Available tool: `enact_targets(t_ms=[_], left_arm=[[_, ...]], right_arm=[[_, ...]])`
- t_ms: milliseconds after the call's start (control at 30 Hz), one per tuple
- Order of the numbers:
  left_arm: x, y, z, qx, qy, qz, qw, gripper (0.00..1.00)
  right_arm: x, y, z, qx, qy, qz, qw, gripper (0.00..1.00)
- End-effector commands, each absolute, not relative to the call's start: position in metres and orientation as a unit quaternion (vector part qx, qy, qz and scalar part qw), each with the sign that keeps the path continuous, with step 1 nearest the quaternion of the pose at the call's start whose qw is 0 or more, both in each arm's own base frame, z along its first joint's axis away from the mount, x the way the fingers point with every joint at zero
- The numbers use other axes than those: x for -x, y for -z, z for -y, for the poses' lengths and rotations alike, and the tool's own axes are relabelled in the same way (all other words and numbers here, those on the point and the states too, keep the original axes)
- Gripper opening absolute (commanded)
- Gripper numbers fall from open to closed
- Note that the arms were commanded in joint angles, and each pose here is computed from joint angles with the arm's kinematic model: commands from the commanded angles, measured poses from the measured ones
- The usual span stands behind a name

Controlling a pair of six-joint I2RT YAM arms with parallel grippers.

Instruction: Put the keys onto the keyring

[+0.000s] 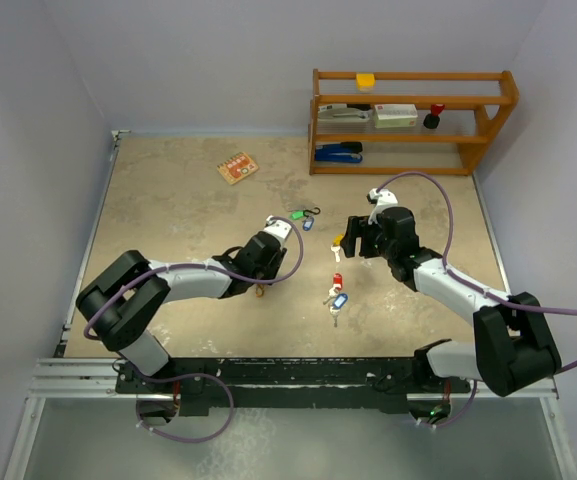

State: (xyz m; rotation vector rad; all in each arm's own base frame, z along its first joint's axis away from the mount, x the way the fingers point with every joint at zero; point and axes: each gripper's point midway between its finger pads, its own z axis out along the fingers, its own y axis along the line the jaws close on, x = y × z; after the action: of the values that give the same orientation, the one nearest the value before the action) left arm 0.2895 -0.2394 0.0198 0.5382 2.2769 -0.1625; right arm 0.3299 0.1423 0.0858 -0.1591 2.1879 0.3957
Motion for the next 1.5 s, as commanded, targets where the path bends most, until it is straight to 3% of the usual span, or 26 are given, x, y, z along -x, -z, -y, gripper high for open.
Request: enact_targets(t_ms=[0, 500, 633, 867, 1200, 1467], left_arm=[[-0.293, -0.020, 0.239, -0.221, 0.048, -0.894, 0.387, 0.36], [-0.294, -0.015, 0.244, -0.227, 0.049, -0.894, 0.383, 0.33], [-0.293, -0.013, 0.245, -0.229, 0.048, -0.895, 0.381, 0.25], [-0.293, -0.015, 0.247, -0.232, 0.048, -0.895, 0.378, 0.00], [-0.304, -0.032, 0.252, -0.209, 0.051, -0.888, 0.407, 0.00], [-0.352, -0.118, 0.268, -0.137, 0.037, -0.857, 0.495, 0.00]], right_arm=[[-0.338, -0.109, -0.148, 0.074, -0.171, -0.864, 0.468, 0.78], [-0.337, -0.108, -0.147, 0.074, -0.170, -0.864, 0.467, 0.78], [-0.337, -0.107, -0.147, 0.075, -0.169, -0.865, 0.467, 0.78], [-0.337, -0.107, -0.147, 0.075, -0.169, -0.865, 0.467, 0.78], [-0.336, -0.107, -0.147, 0.074, -0.168, -0.865, 0.467, 0.78], [-0.335, -0.102, -0.149, 0.080, -0.169, -0.875, 0.447, 0.75]])
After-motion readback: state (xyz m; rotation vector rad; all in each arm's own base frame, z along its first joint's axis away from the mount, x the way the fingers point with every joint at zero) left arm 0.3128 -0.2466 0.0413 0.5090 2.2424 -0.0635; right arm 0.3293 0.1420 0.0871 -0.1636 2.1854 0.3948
